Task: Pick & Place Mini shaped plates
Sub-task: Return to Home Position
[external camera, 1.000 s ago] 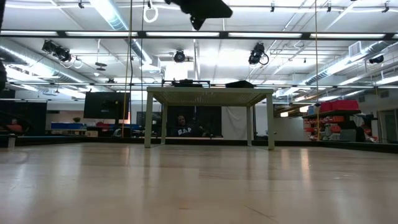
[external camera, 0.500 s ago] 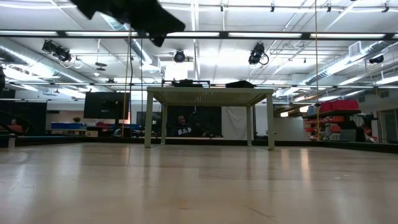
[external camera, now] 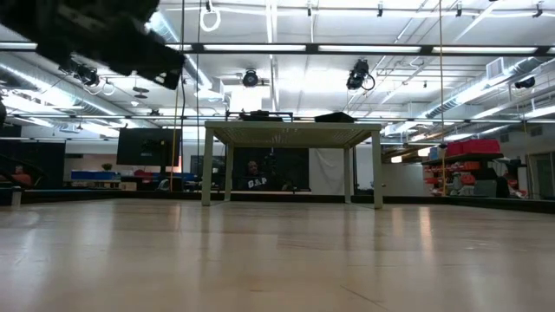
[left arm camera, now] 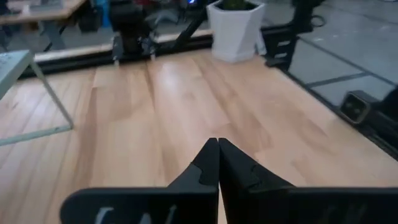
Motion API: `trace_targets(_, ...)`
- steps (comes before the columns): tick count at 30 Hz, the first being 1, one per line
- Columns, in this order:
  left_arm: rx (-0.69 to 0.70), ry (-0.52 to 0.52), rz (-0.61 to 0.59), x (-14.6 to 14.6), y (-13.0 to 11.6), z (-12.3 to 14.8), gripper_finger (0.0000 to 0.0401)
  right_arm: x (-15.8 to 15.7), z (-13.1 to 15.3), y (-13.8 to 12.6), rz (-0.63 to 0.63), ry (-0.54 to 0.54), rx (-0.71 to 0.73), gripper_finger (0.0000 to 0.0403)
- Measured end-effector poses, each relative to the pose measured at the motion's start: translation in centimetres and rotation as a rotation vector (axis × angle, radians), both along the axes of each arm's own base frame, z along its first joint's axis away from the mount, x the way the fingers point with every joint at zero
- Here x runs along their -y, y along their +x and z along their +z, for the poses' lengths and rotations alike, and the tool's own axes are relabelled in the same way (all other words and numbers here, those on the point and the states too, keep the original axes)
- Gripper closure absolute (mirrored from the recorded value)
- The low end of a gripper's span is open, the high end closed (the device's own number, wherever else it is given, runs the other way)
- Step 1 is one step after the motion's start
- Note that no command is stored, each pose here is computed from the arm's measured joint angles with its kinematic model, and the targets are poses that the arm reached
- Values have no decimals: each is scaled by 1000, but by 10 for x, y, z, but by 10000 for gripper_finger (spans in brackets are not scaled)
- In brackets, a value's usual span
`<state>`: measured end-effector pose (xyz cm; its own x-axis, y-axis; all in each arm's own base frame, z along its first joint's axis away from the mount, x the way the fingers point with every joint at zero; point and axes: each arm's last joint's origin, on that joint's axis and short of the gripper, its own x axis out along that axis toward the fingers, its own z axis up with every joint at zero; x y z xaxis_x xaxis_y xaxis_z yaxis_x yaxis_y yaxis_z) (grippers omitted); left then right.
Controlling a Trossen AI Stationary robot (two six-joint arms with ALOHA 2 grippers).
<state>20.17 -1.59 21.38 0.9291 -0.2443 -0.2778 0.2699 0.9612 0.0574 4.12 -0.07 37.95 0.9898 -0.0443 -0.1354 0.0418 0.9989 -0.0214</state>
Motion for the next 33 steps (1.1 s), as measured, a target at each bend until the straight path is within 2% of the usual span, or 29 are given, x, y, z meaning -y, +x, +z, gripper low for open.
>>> trace_targets(6, 27, 64, -63, 4, -29, -28, 400, 0, 0, 0, 0, 0, 0, 399)
trace_targets(10, 35, 64, -64, 3, -44, -41, 400, 0, 0, 0, 0, 0, 0, 399)
trace_targets(23, 101, 63, -57, 0, -67, -51, 400, 0, 0, 0, 0, 0, 0, 399)
trace_targets(29, 35, 146, 52, -4, -74, -57, 400, 0, 0, 0, 0, 0, 0, 399)
trace_targets(33, 59, 161, 90, -5, -78, -54, 400, 0, 0, 0, 0, 0, 0, 399)
